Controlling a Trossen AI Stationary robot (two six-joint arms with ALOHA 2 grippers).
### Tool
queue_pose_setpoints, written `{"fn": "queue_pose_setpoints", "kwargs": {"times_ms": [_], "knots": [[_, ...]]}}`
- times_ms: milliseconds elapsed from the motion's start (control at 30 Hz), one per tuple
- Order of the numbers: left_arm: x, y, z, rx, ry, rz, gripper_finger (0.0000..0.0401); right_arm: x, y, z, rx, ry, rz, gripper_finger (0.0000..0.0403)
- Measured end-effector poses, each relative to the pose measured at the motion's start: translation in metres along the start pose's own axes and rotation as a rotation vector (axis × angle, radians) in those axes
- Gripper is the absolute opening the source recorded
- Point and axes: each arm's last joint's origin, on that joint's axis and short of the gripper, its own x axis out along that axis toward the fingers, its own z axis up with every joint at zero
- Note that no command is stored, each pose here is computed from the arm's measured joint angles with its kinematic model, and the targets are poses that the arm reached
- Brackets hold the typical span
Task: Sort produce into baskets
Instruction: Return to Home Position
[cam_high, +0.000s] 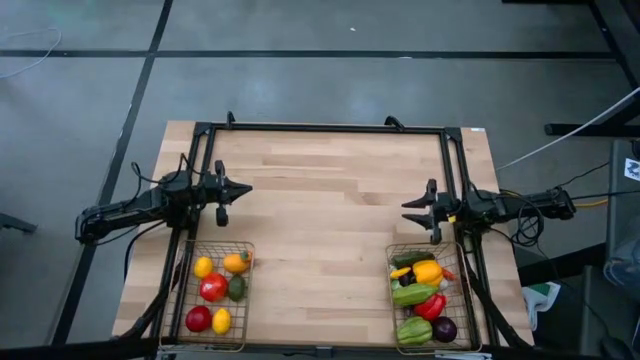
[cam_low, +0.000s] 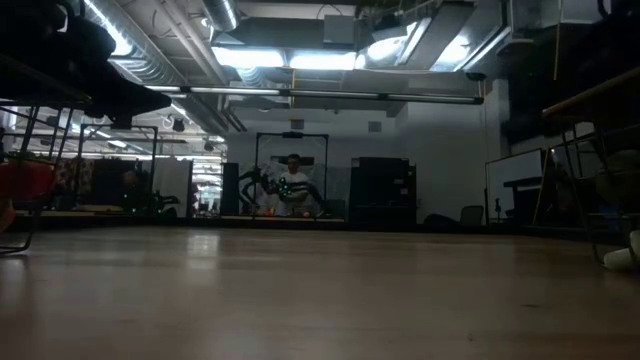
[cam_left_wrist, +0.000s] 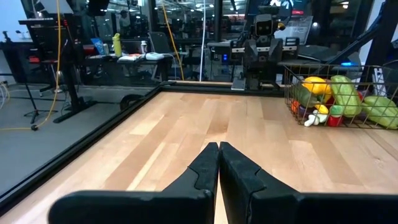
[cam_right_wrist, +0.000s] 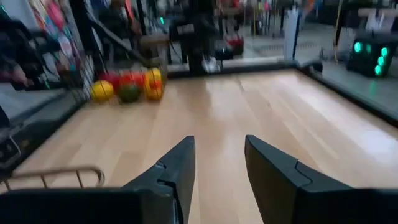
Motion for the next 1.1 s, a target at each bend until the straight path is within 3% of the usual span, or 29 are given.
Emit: {"fn": "queue_pose_setpoints", "kwargs": {"times_ms": [133, 1100], "knots": [[0.0000, 0.0000, 0.0000, 0.001, 0.000, 0.000, 0.0011, 0.0048, 0.0012, -0.0037, -0.002, -0.119, 0.031, 0.0138], [0.0000, 0.0000, -0.0002, 0.001, 0.002, 0.001, 0.0011, 0.0057, 0.0015, -0.0057, -0.023, -0.106, 0.036, 0.0138]]}}
